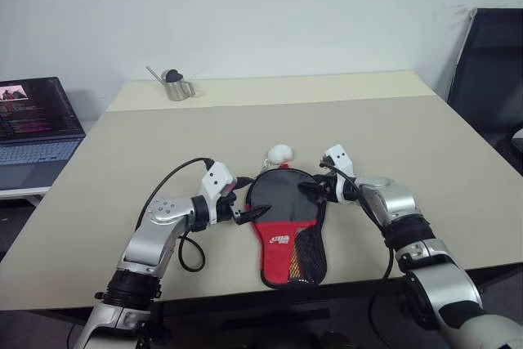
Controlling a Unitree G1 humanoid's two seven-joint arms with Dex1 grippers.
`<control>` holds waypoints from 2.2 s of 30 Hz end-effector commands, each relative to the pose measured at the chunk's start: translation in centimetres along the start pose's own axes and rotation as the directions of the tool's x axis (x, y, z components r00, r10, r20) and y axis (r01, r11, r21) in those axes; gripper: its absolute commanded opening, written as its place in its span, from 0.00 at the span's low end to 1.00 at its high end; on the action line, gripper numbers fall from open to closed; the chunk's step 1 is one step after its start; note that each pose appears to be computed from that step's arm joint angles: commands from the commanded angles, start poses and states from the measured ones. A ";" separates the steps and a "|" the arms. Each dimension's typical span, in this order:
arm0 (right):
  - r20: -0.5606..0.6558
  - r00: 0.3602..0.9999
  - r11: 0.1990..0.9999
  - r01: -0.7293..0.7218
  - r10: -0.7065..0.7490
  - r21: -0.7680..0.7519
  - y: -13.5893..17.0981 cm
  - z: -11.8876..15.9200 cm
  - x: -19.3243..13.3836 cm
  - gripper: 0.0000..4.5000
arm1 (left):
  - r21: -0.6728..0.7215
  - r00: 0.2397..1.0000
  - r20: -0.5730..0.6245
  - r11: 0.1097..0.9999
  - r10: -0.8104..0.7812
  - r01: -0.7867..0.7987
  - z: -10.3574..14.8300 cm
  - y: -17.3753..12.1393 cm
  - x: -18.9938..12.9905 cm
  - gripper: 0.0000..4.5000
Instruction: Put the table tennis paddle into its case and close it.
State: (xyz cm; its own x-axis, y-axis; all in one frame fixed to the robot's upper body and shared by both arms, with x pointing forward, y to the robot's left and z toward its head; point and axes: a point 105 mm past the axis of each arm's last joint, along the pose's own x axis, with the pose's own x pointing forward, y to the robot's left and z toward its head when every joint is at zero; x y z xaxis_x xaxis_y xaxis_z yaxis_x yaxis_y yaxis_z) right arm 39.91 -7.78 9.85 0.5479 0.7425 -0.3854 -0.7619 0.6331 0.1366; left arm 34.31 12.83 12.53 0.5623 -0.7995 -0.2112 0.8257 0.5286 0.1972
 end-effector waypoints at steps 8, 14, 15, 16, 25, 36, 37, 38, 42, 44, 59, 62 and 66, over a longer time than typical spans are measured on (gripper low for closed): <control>-0.007 1.000 0.998 -0.026 0.026 -0.056 1.1 -0.1 0.1 0.52 | 0.038 0.999 0.039 0.999 0.010 -0.011 1.4 0.6 -0.4 1.00; 0.075 0.994 0.994 0.085 -0.080 -0.072 -0.8 1.9 -0.2 0.52 | 0.041 0.999 0.046 0.999 -0.012 0.010 1.6 0.2 0.0 1.00; 0.098 0.991 0.993 0.098 -0.091 -0.070 -1.1 2.6 -0.6 0.52 | 0.040 0.999 0.048 0.999 -0.021 0.019 1.6 0.0 0.2 1.00; 0.125 0.987 0.992 0.109 -0.101 -0.060 -1.4 3.4 -1.0 0.52 | 0.039 0.998 0.050 0.999 -0.032 0.030 1.6 -0.3 0.3 1.00; 0.192 0.968 0.987 -0.162 0.163 -0.022 3.0 5.1 -5.1 0.52 | 0.034 0.989 0.059 0.990 -0.136 0.135 1.6 -2.6 2.0 1.00; 0.212 0.972 0.993 -0.085 0.099 -0.076 3.2 6.4 -7.5 0.52 | 0.026 0.980 -0.057 0.981 -0.189 0.191 -1.9 -3.3 4.4 1.00; 0.219 0.972 0.994 -0.074 0.090 -0.078 3.0 6.7 -7.3 0.52 | 0.026 0.980 -0.059 0.981 -0.190 0.192 -2.1 -3.4 4.5 1.00; 0.224 0.972 0.995 -0.062 0.077 -0.076 2.9 7.1 -6.9 0.52 | 0.023 0.980 -0.057 0.981 -0.191 0.192 -2.2 -3.4 4.7 1.00; 0.241 0.970 0.998 -0.010 0.024 -0.057 2.0 8.3 -4.8 0.56 | 0.020 0.980 -0.052 0.981 -0.193 0.194 -2.3 -3.6 5.2 1.00; 0.244 0.970 0.998 -0.006 0.019 -0.055 1.9 8.5 -3.9 0.64 | 0.021 0.980 -0.050 0.980 -0.194 0.196 -2.2 -3.7 5.3 1.00; 0.289 0.936 0.954 0.255 -0.203 -0.156 0.3 10.6 4.4 0.99 | 0.022 0.983 -0.037 0.983 -0.180 0.181 -1.9 -3.9 5.2 1.00; 0.286 0.913 0.900 0.362 -0.290 -0.242 -0.1 10.3 5.1 0.99 | 0.026 0.984 -0.036 0.984 -0.173 0.174 -1.8 -3.9 5.1 1.00; 0.217 0.916 0.878 0.389 -0.337 -0.279 0.1 8.3 6.2 0.99 | 0.033 0.988 -0.035 0.988 -0.152 0.153 -1.6 -3.8 4.9 1.00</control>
State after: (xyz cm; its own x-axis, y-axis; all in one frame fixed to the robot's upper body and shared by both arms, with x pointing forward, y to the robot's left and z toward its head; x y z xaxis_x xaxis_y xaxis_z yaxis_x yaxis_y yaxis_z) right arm 45.92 -2.08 13.71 0.8257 0.5123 -0.2360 -0.5602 0.7937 -0.2372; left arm 34.29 7.59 9.00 0.4296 -0.8608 -0.2728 0.9020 0.3948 0.1747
